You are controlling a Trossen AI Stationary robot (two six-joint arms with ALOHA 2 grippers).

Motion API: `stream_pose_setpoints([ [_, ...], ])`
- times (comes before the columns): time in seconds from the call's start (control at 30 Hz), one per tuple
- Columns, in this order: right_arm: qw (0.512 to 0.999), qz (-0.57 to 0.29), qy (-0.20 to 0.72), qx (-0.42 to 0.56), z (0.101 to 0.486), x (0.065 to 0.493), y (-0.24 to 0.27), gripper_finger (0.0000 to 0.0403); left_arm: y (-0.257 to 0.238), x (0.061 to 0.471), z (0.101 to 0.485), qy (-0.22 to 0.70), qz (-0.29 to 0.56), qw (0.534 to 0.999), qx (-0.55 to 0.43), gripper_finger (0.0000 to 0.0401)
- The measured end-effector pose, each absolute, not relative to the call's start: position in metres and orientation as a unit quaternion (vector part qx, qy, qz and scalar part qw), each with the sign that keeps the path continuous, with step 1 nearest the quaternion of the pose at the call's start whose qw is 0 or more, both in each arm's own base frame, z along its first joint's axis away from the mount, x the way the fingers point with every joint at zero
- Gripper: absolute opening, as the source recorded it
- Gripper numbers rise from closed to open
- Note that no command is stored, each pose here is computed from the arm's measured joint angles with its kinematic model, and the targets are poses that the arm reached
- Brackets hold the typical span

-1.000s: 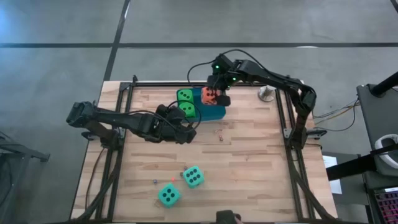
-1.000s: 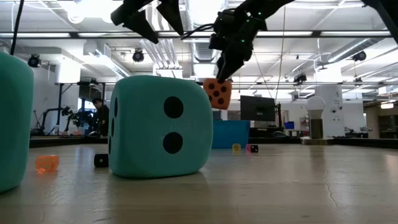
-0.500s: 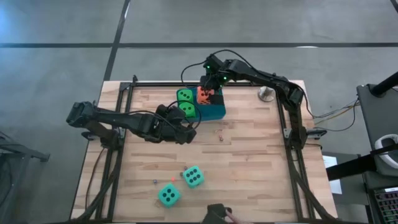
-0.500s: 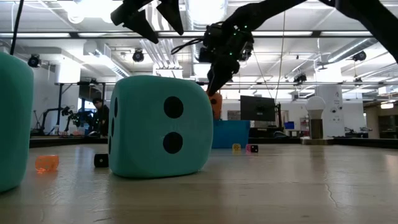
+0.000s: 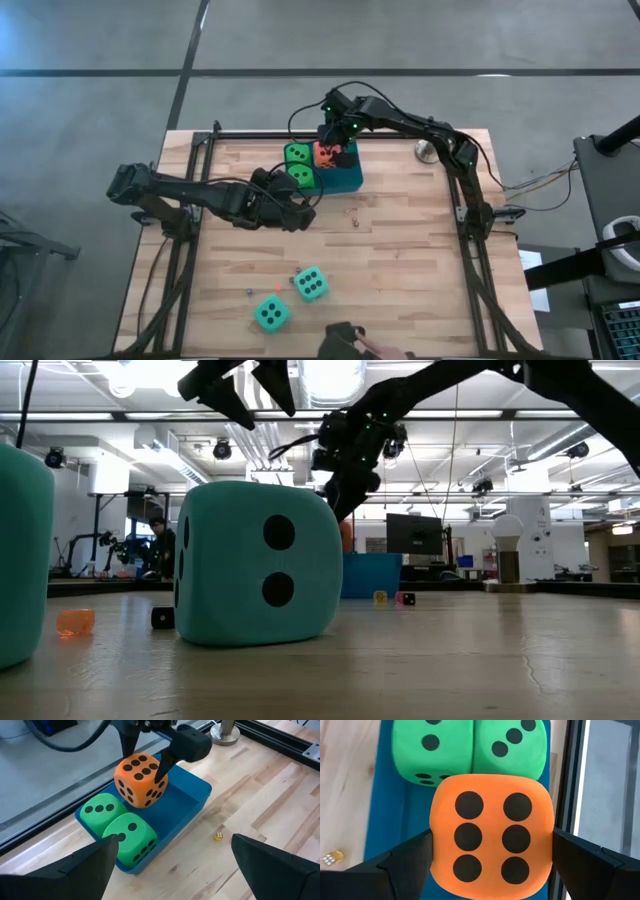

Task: Pick & Place Dice
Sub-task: Put the large orange dice into the blue bin

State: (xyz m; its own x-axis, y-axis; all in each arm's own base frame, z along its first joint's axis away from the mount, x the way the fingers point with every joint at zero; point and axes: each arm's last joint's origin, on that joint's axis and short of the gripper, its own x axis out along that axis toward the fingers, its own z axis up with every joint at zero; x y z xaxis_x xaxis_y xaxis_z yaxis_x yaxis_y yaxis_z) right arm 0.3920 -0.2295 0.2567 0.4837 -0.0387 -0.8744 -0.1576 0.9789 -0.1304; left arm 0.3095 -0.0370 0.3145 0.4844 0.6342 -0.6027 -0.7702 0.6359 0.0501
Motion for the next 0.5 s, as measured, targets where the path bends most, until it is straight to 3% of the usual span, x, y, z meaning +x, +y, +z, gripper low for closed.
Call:
stream_pose_setpoints([
  [0.5, 0.86, 0.015, 0.502, -0.096, 0.235, 0.397, -0.249, 0.0359, -0.037, 0.31, 0.314, 0.298, 0.411, 0.854, -0.114, 0.0392],
])
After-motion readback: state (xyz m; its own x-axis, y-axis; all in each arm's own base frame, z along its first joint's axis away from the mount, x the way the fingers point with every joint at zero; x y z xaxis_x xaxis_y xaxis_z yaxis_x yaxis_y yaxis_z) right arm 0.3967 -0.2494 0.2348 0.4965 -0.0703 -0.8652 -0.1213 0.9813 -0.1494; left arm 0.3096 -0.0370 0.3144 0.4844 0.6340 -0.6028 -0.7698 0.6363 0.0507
